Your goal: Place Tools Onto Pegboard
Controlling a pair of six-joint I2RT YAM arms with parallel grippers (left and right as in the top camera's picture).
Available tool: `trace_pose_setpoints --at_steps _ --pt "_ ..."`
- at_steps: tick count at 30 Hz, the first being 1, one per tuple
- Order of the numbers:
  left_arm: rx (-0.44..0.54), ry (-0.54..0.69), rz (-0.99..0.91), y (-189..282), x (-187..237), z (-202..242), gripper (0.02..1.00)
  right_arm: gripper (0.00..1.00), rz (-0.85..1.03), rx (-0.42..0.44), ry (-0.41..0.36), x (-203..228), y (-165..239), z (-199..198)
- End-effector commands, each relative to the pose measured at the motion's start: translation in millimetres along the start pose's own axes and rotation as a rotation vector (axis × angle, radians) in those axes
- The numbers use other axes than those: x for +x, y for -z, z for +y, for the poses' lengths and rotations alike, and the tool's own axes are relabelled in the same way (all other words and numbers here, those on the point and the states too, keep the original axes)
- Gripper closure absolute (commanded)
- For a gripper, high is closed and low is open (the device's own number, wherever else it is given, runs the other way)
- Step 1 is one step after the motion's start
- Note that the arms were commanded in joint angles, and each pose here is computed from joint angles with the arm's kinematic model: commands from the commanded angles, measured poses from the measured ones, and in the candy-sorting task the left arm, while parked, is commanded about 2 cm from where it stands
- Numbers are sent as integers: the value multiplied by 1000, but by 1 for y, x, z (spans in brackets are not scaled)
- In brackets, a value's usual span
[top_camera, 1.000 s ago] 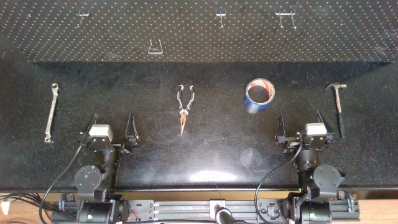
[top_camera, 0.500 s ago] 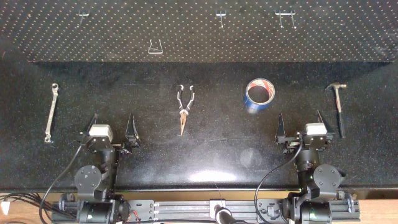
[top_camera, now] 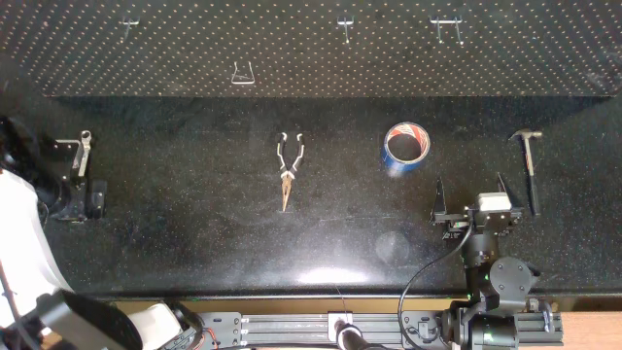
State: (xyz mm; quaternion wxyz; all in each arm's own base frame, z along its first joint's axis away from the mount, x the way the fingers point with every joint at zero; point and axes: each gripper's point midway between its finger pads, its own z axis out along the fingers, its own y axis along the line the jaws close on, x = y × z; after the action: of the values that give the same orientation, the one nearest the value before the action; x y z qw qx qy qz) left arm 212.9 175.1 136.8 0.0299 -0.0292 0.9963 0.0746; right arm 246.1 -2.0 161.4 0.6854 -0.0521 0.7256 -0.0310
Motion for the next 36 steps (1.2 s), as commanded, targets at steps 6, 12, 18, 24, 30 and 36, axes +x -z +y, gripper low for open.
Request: trace_pose_setpoints --at_steps 6,12,18,24,30,36 --pt "208 -68 -83 -92 -39 25 25 14 0 5 7 1 0 -1" --pt "179 -91 -30 -110 -57 32 23 14 0 5 7 1 0 -1" --pt "177 -25 8 -127 -53 37 20 14 0 5 7 1 0 -1" --pt "191 -19 26 -139 -52 35 58 14 0 5 7 1 0 -1" --pt "197 0 34 -156 -43 25 963 14 0 5 7 1 0 -1" --pt "190 17 29 -155 -42 25 989 14 0 5 7 1 0 -1"
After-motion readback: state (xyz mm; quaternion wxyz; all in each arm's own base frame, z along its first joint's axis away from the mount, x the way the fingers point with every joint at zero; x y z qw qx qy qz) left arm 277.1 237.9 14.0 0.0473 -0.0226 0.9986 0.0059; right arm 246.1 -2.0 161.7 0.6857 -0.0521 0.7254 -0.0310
